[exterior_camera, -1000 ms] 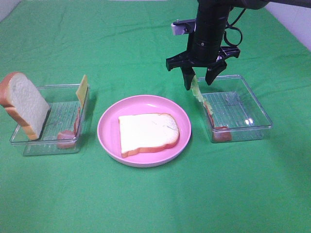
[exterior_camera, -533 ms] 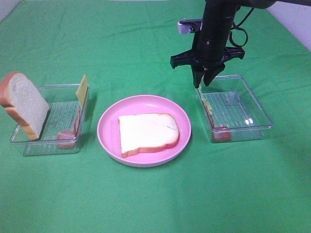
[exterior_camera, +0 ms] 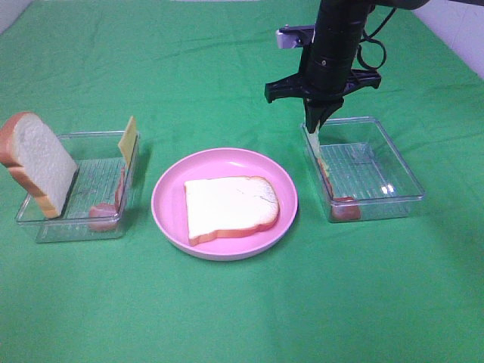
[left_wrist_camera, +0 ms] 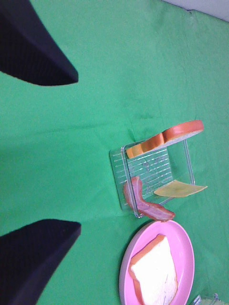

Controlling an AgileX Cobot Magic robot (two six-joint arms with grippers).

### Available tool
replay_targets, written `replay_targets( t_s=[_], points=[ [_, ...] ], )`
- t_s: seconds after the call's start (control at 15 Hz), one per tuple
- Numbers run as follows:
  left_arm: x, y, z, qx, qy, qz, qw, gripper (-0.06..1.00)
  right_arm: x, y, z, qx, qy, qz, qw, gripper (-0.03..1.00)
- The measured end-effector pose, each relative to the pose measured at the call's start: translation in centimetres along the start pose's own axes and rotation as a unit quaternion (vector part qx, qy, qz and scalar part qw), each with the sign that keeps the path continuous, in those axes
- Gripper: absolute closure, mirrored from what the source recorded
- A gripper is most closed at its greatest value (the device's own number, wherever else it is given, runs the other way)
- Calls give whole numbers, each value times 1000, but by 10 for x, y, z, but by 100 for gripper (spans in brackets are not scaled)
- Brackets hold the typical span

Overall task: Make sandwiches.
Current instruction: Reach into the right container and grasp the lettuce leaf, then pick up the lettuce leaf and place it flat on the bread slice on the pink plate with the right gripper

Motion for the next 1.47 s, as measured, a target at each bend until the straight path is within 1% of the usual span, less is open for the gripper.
replay_targets(
  t_s=[0.13, 0.2, 0.27, 0.33, 0.4, 0.47, 0.53, 0.6, 0.67, 0.73, 0.8, 0.87, 0.93, 1.0, 1.07, 1.33, 1.4, 1.47],
  points=[
    [0, 0, 0, 0, 0, 0, 1000, 21, -1, 18, 0, -11, -1, 1, 1000, 97],
    [0, 0, 0, 0, 0, 0, 1000, 21, -2, 35, 2, -26, -2, 3, 1000, 97],
    [0, 0, 0, 0, 0, 0, 1000, 21, 0, 63, 4, -52, -3, 15, 999, 97],
    [0, 0, 0, 0, 0, 0, 1000, 21, 8, 88, 4, -73, 2, 41, 996, 97],
    [0, 0, 0, 0, 0, 0, 1000, 21, 8, 88, 4, -73, 2, 41, 996, 97],
    [0, 0, 0, 0, 0, 0, 1000, 21, 17, 104, 1, -83, 12, 69, 994, 97],
    [0, 0, 0, 0, 0, 0, 1000, 21, 21, 109, 0, -84, 19, 78, 993, 97],
    [0, 0, 0, 0, 0, 0, 1000, 21, 39, 123, -8, -79, 44, 128, 988, 97],
    [0, 0, 0, 0, 0, 0, 1000, 21, 72, 128, -18, -68, 70, 217, 971, 97],
    [0, 0, 0, 0, 0, 0, 1000, 21, 87, 125, -26, -54, 80, 254, 962, 97],
    [0, 0, 0, 0, 0, 0, 1000, 21, 87, 125, -26, -54, 80, 254, 962, 97],
    [0, 0, 0, 0, 0, 0, 1000, 21, 104, 120, -36, -40, 93, 290, 952, 97],
    [0, 0, 0, 0, 0, 0, 1000, 21, 125, 109, -50, -21, 111, 328, 938, 97],
    [0, 0, 0, 0, 0, 0, 1000, 21, 145, 92, -64, -11, 121, 341, 932, 97],
    [0, 0, 0, 0, 0, 0, 1000, 21, 145, 92, -64, -11, 121, 341, 932, 97],
    [0, 0, 0, 0, 0, 0, 1000, 21, 179, 66, -72, -23, 127, 336, 933, 97],
    [0, 0, 0, 0, 0, 0, 1000, 21, 186, 54, -73, -14, 120, 338, 933, 97],
    [0, 0, 0, 0, 0, 0, 1000, 21, 186, 41, -73, -2, 109, 335, 936, 97]
  ],
)
Point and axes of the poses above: a point on each arm's last joint axis where the gripper is mounted, y pointing back along that axis away from the gripper, x along the wrist's bending axis when the last joint is at zero, z = x × y, the point moved 10 cm from there along -y, pointing out along that axis toward the gripper, and after that the axes turned 1 degree about y, right-handed, at the moved point
